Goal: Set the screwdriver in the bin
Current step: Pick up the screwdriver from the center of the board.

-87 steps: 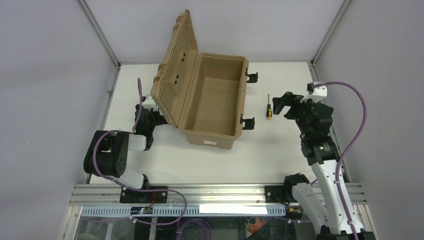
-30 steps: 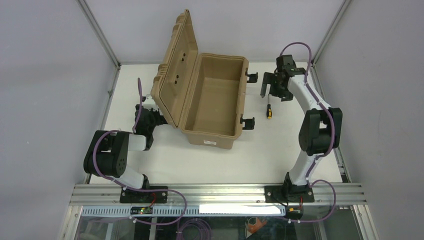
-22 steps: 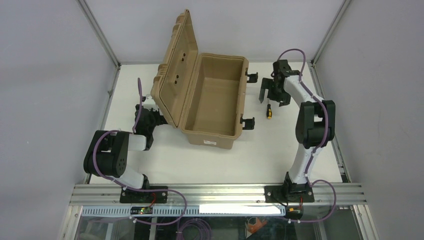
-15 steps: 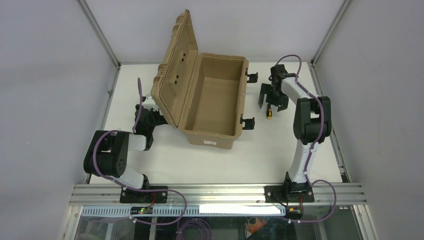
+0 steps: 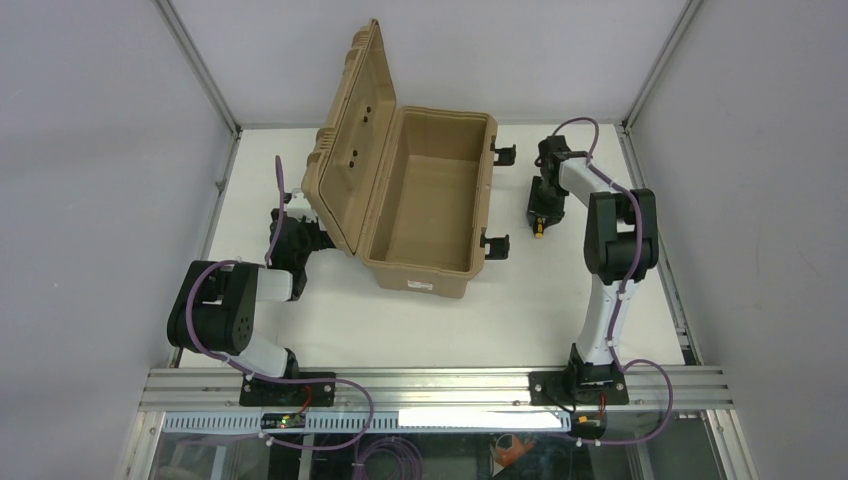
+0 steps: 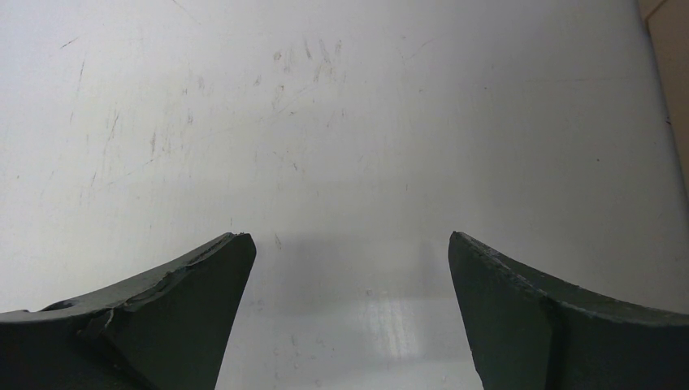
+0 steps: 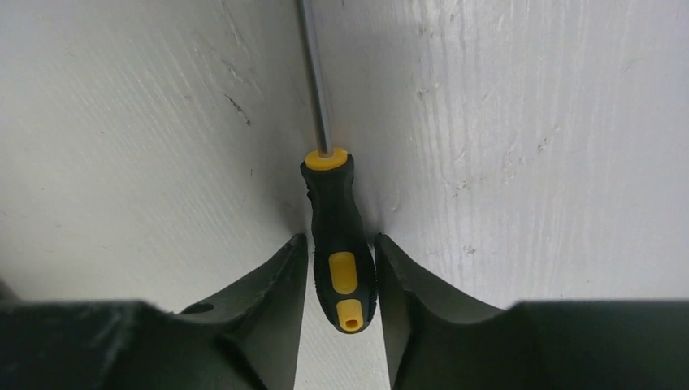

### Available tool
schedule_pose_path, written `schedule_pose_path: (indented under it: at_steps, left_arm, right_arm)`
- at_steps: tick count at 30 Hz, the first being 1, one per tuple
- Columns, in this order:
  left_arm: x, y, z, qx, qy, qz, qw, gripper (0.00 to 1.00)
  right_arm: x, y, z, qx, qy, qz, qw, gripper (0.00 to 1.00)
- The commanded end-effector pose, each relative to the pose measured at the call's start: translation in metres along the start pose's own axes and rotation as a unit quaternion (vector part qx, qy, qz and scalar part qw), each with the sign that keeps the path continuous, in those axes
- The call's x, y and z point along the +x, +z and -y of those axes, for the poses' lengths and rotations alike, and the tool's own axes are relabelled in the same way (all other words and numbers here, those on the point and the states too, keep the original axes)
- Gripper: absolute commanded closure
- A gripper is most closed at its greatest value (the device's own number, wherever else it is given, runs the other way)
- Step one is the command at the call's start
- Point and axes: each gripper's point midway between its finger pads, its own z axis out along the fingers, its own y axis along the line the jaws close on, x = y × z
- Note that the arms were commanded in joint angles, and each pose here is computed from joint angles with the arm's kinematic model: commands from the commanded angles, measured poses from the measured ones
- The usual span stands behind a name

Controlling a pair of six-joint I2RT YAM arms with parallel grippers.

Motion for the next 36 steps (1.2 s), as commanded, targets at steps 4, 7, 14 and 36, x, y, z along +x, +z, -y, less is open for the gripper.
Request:
schedule_pose_path:
  at_steps: [4, 7, 14, 36]
  left_arm:
    - [-0.023, -0.001, 0.000, 0.005, -0.009, 0.040, 0.999, 0.01]
    - [-0.024, -0.001, 0.000, 0.005, -0.009, 0.040, 0.999, 0.01]
    - [-0.024, -0.001, 0.000, 0.005, -0.009, 0.040, 0.999, 0.01]
    - [-0.023, -0.001, 0.000, 0.004, -0.009, 0.040, 0.999, 0.01]
  right_arm:
    - [-0.006, -0.007, 0.001, 0.005, 0.003, 0.007, 1.000, 0.84]
    - [-0.009, -0.014, 0.000, 0.006, 0.000, 0.009, 1.000, 0.91]
    - [-0.027, -0.048, -0.001, 0.011, -0.006, 0.039, 0.999, 0.91]
    - [-0.066, -0.258, -0.011, -0.062, -0.014, 0.232, 0.971, 0.89]
